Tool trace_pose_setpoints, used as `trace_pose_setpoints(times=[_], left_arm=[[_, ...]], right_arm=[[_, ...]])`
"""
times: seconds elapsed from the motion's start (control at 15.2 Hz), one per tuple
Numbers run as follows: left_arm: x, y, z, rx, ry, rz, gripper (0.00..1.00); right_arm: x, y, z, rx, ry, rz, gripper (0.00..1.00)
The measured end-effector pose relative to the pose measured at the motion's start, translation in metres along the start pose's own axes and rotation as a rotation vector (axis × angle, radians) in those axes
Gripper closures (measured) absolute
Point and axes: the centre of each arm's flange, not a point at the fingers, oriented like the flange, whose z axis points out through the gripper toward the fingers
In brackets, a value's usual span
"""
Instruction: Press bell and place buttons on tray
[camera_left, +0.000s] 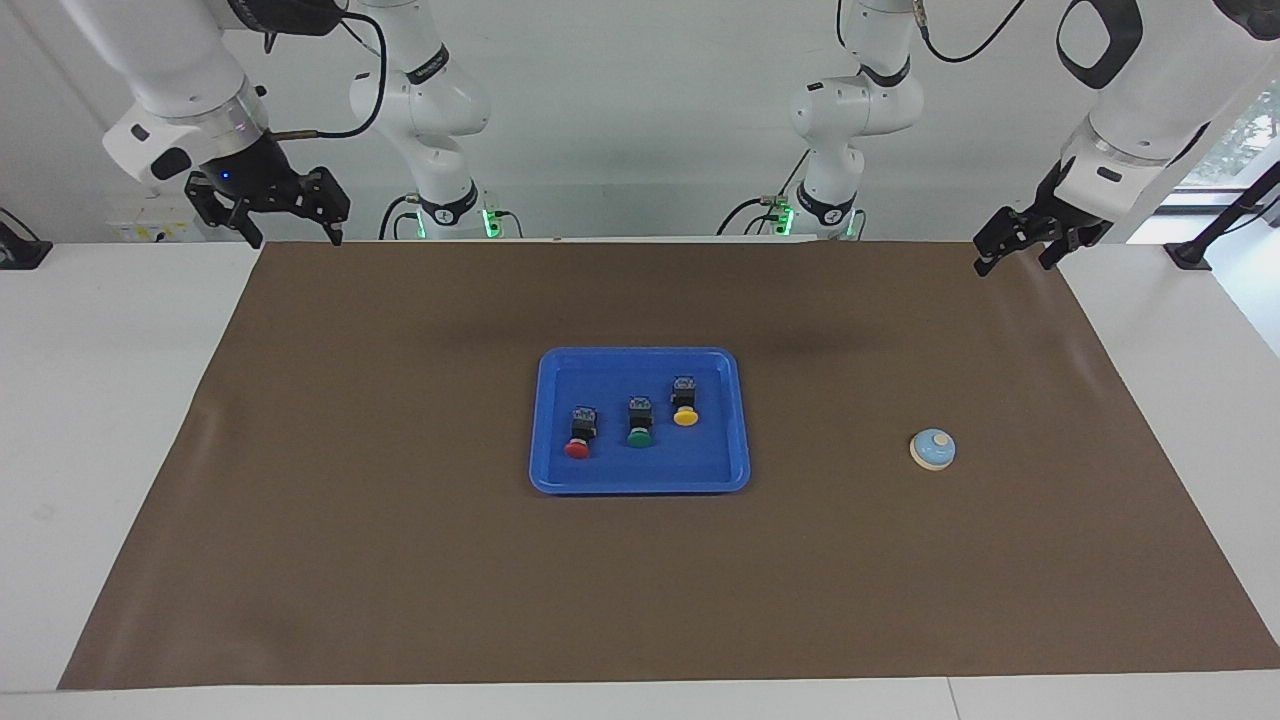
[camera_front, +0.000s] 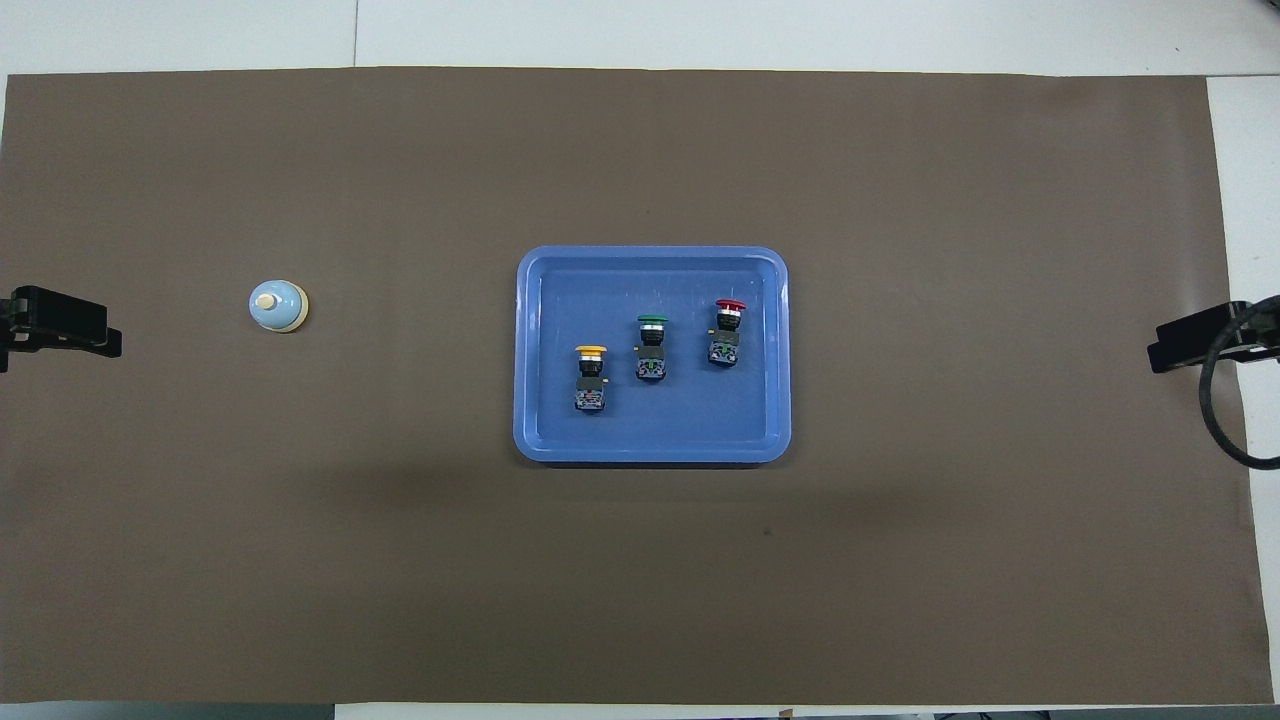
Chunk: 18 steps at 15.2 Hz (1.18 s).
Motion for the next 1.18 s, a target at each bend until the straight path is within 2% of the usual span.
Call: trace_pose_setpoints(times=[0.92, 1.18], left_arm=[[0.0, 0.0005, 0.0, 0.0, 0.0, 0.001, 0.0], [0.003, 0.0031, -0.0024, 0.0, 0.029, 0.006, 0.0]], right_arm=[[0.002, 0.0013, 0.0045, -0.001, -0.002, 0.002, 0.0], [0.0019, 0.0012, 0.0043, -0.001, -0.001, 0.002, 0.0]])
